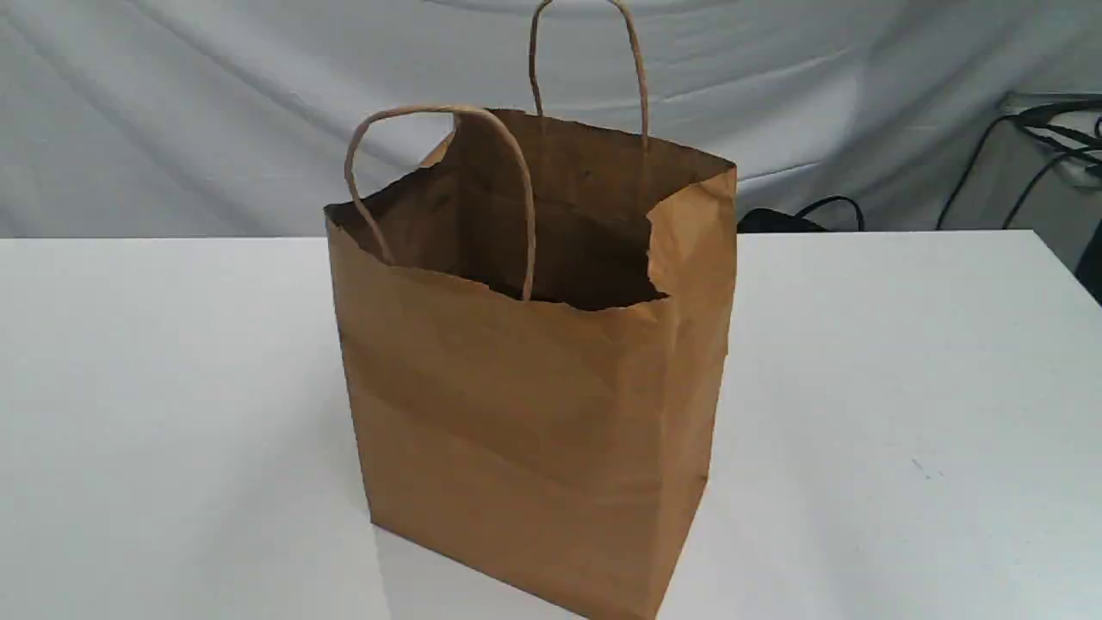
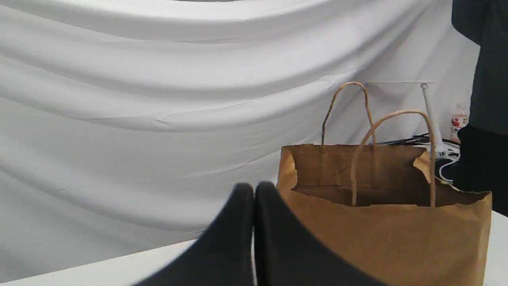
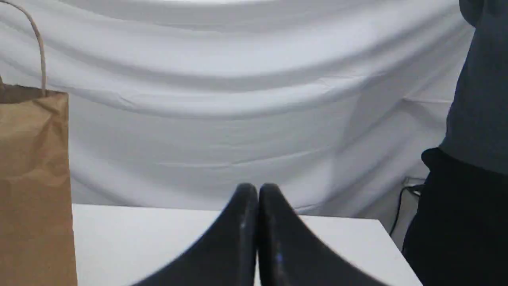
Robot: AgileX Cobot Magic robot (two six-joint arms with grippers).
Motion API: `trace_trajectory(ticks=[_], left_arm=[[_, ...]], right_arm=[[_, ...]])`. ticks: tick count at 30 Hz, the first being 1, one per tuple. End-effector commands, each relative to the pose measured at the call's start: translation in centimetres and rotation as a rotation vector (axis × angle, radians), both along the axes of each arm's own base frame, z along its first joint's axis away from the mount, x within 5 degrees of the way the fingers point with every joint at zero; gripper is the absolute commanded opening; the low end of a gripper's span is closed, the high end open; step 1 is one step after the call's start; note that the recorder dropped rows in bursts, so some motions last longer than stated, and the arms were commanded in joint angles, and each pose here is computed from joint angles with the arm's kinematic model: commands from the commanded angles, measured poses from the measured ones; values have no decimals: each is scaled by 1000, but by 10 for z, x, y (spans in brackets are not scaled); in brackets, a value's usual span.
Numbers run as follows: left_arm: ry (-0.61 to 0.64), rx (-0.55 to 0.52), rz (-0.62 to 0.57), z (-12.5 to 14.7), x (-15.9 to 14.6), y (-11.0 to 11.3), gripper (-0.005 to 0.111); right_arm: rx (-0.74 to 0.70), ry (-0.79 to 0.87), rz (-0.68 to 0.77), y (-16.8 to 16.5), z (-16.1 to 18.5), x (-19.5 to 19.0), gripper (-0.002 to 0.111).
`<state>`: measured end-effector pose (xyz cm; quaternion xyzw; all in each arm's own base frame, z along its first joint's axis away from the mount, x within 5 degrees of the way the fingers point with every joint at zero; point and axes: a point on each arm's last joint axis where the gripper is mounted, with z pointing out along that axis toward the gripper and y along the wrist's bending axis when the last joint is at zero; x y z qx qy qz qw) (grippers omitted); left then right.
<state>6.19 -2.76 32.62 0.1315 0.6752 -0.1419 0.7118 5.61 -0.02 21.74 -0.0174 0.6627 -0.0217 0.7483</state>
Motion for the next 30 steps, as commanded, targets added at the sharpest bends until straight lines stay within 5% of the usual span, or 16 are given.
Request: trace_trajectory(ticks=[1,30], left_arm=[[3,-16,-7,-2,-1,0,0],[1,-17,-7,-2,-2,0,0]], right_arm=[[-15,41,-11,0,-5,0,0],[-1,107,-8,0,-11,0,0]])
